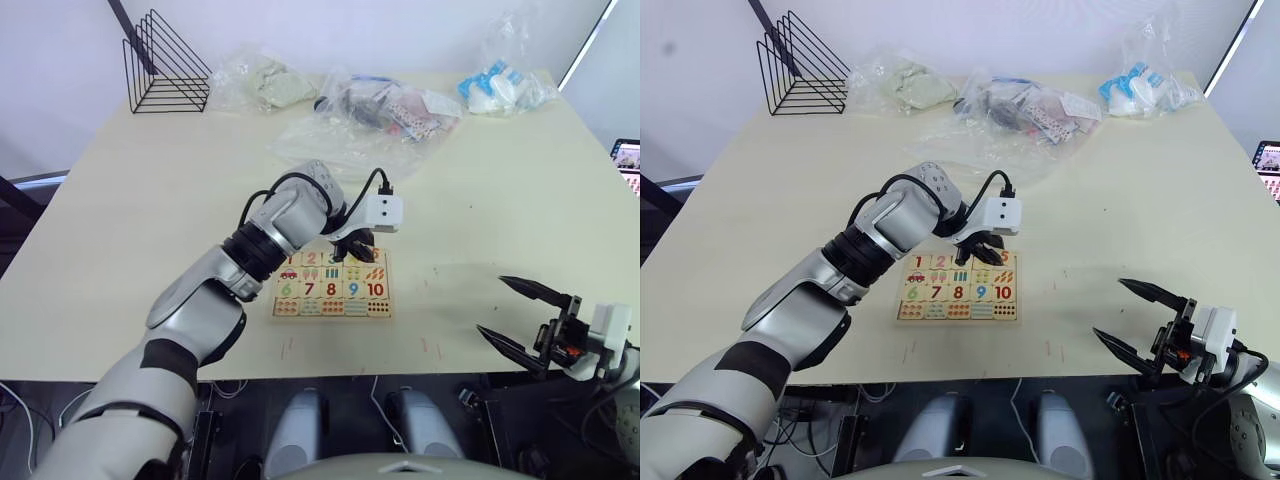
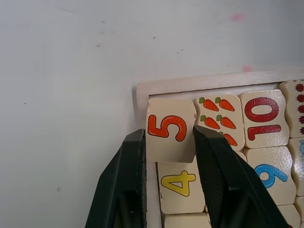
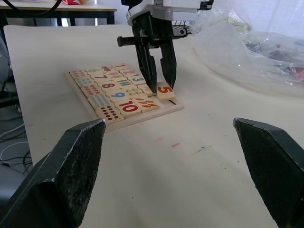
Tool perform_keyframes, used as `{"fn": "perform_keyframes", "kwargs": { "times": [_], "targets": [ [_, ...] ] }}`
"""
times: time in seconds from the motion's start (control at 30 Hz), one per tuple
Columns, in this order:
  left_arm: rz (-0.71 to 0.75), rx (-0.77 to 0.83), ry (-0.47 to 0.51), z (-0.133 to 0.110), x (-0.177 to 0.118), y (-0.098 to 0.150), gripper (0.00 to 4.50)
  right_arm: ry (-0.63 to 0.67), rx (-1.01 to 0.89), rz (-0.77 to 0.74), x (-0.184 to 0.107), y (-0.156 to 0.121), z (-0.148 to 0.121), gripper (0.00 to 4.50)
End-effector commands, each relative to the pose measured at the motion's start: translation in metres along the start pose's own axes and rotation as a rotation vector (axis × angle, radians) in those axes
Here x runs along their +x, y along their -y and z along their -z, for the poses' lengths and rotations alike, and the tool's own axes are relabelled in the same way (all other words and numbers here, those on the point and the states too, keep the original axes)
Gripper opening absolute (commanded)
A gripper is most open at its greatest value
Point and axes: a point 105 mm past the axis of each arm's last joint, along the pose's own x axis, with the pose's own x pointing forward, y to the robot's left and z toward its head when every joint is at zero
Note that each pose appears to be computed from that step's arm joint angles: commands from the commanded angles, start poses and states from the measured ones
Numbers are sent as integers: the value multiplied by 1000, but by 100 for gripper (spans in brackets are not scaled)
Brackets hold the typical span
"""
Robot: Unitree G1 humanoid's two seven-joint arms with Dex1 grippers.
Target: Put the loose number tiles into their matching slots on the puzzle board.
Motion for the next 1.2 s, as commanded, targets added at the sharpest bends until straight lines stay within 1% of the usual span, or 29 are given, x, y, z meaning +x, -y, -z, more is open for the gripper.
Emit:
{"fn": "perform_keyframes", "kwargs": {
  "times": [0.03, 1.0, 1.07, 1.1, 1.13, 1.17, 1.2],
  "targets": [
    [-14, 30, 13, -6, -3, -1, 94, 18, -42, 6, -1, 1, -8, 450],
    [-4, 31, 21, -7, 4, 2, 94, 9, -44, 12, -3, -1, -5, 450],
    [-1, 29, 24, -7, 3, 3, 197, 7, -43, 12, -3, -1, -5, 450],
    [-2, 30, 26, -8, 3, 3, 213, 6, -43, 12, -3, -1, -5, 450],
    [-5, 32, 33, -9, 2, 3, 265, 7, -43, 13, -3, -1, -5, 450],
    [-7, 30, 41, -11, 1, 3, 288, 7, -43, 13, -3, -1, -5, 450],
    [-10, 33, 46, -13, 0, 3, 321, 7, -42, 13, -3, -1, -5, 450]
  ]
}}
